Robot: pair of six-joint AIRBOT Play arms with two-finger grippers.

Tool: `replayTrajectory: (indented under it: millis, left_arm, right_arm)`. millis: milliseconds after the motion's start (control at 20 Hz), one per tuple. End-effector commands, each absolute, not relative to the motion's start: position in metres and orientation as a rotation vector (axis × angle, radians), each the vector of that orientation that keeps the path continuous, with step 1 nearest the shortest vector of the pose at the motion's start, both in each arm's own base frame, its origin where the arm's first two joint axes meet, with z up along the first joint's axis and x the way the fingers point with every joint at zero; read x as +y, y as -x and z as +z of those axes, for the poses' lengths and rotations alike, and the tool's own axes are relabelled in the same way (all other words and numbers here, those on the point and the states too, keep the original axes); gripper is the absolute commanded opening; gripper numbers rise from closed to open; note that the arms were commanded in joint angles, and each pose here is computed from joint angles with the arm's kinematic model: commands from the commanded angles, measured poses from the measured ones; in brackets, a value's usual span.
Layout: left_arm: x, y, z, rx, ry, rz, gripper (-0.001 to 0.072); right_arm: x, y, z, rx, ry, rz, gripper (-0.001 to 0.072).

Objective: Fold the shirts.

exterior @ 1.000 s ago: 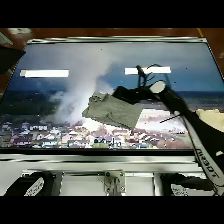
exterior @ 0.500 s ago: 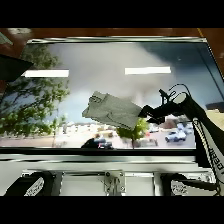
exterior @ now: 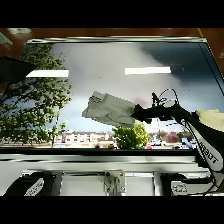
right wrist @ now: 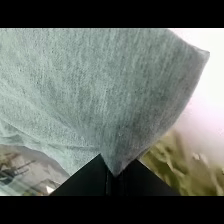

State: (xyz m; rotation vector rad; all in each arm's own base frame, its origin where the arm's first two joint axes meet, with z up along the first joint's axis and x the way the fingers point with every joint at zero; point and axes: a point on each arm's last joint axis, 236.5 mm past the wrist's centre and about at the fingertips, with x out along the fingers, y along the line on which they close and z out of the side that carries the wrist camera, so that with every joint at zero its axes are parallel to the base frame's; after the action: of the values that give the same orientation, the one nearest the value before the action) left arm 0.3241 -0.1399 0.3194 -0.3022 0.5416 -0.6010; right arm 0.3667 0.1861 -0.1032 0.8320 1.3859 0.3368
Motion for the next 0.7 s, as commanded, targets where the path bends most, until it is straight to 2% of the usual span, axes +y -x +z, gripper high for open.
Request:
replayTrajectory:
  millis: [0, 200, 300, 400, 500, 650]
  left_arm:
    - [-0.147, -0.321, 0.319, 0.546, 0.295, -0.622, 0.003]
    - [-0.147, -0.322, 0.309, 0.568, 0.299, -0.62, 0.003]
    - [-0.148, -0.321, 0.3, 0.595, 0.303, -0.622, 0.003]
    - [-0.149, -0.317, 0.294, 0.621, 0.29, -0.633, 0.003]
    - [-0.149, -0.314, 0.294, 0.623, 0.287, -0.636, 0.003]
    - [-0.149, -0.313, 0.296, 0.619, 0.287, -0.637, 0.003]
  right_arm:
    - [0.191, -0.365, -0.091, 1.363, -0.81, 0.419, 0.0055]
    - [0.158, -0.396, 0.003, 1.155, -0.755, 0.529, 0.0055]
    - [0.106, -0.418, 0.066, 1.009, -0.768, 0.473, 0.0055]
    - [0.031, -0.425, 0.115, 0.907, -0.778, 0.322, 0.0055]
    - [-0.045, -0.408, 0.149, 0.85, -0.743, 0.165, 0.0054]
    - [-0.144, -0.356, 0.173, 0.834, -0.672, -0.085, 0.0054]
